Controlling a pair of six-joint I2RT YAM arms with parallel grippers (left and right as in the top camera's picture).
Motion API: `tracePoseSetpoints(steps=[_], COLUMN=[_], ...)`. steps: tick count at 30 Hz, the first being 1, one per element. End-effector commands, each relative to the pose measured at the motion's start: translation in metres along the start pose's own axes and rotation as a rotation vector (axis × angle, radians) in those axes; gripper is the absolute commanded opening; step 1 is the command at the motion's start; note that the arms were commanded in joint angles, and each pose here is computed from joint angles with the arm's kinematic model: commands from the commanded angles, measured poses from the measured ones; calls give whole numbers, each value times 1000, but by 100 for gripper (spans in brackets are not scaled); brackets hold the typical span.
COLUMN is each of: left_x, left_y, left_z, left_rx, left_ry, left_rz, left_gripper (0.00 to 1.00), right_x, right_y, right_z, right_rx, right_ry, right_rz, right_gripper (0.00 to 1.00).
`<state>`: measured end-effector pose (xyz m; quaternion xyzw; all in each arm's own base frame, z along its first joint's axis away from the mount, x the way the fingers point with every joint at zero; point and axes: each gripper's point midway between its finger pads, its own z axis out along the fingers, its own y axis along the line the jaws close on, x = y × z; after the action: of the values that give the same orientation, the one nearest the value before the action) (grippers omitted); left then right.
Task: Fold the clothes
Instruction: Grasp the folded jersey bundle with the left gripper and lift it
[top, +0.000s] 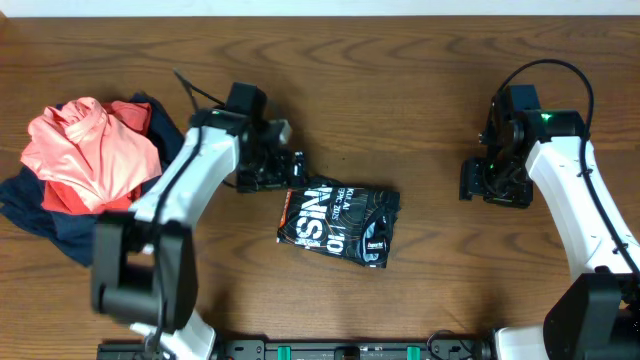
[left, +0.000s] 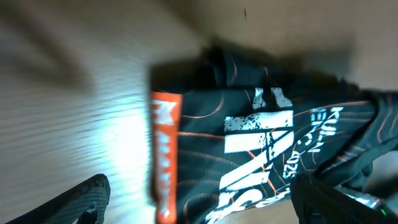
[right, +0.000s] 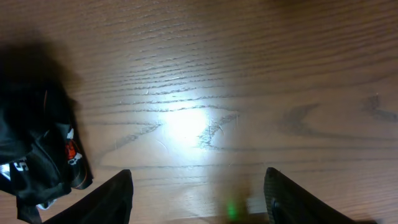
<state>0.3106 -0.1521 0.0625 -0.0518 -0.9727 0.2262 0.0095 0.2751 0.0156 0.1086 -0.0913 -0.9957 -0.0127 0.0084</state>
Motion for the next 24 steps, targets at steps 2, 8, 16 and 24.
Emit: tracePoseSetpoints(steps=[2, 8, 16, 24], left_x=[15, 33, 32, 19], left_y=[-12, -18, -31, -19], left_z=[30, 66, 84, 75], left_rx=[137, 172, 173, 137], left_ry=[121, 238, 234, 189], left_rz=[16, 56, 130, 120], left_gripper=[93, 93, 40, 6], right_x=[2, 2, 5, 4], right_y=[-1, -1, -2, -2], right_z=[0, 0, 0, 0], right_rx=[-3, -3, 1, 1], right_ry=[4, 3, 16, 15], right_rz=[-9, -8, -16, -15], right_gripper=[66, 66, 66, 66])
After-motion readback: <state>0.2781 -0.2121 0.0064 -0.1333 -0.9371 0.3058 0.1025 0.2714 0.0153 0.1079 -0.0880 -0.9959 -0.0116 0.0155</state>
